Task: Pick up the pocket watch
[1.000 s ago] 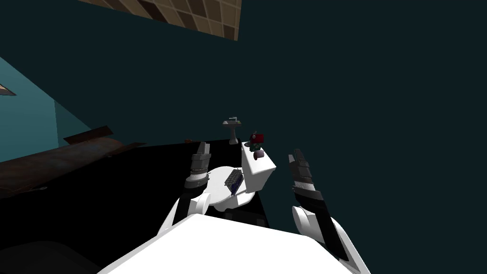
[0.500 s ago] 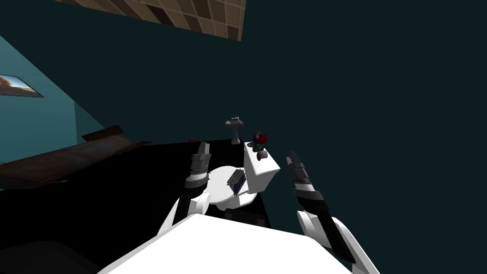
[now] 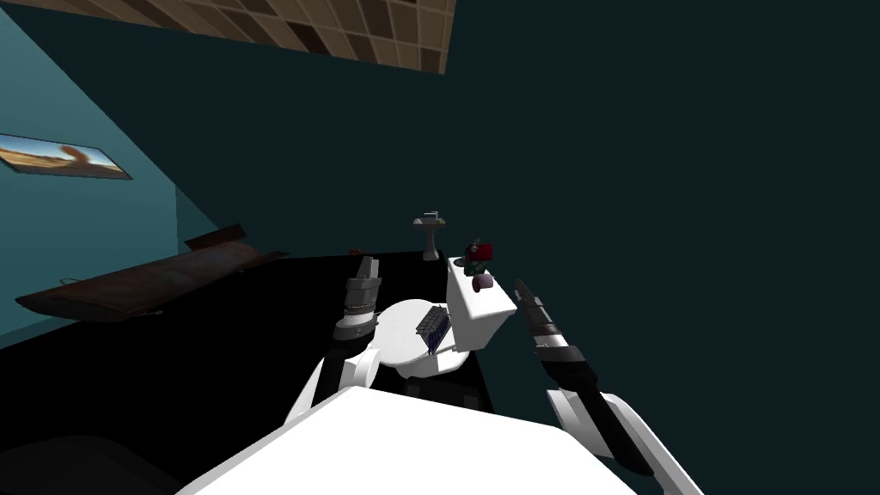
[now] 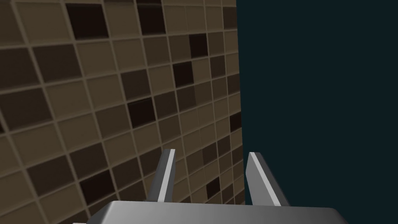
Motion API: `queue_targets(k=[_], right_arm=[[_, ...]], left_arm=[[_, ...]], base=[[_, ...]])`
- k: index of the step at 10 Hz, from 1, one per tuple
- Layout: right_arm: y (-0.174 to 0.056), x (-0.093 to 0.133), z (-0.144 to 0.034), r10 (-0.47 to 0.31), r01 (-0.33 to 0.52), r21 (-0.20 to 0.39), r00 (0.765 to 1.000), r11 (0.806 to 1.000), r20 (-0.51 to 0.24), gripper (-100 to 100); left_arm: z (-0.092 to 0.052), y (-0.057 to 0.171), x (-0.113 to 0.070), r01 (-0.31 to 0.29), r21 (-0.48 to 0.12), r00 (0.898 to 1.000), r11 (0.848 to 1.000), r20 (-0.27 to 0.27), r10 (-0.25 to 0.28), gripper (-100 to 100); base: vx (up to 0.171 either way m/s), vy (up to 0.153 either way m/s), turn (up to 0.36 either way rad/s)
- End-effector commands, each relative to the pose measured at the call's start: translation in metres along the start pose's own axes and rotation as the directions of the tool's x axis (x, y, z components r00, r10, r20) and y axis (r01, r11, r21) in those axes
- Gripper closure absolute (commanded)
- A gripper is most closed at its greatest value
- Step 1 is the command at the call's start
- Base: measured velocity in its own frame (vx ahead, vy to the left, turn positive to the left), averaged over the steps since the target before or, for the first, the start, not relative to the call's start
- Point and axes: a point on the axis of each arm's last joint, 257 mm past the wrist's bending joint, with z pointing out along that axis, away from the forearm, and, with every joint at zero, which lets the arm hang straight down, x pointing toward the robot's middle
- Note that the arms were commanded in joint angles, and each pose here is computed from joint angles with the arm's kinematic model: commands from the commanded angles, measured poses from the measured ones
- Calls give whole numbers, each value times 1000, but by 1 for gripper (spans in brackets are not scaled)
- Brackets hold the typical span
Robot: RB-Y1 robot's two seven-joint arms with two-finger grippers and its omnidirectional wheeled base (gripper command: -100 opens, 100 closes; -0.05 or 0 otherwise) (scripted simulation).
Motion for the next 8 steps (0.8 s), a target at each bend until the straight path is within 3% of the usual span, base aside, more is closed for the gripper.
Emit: queue_targets(k=[1,4,8], right_arm=[[-12,4,-5,-35,36,34,998,999,-44,-100],[-35,11,-12,-101,113,86,987,990,-129,-100],[-65,16,-24,-183,220,139,954,966,-237,-100]], left_arm=[[0,0,0,0,0,1000,1000,0,0,0],[0,0,0,0,0,1000,1000,0,0,0],[0,0,0,0,0,1000,1000,0,0,0]], base=[[4,57,107],[4,51,96],[7,49,84]])
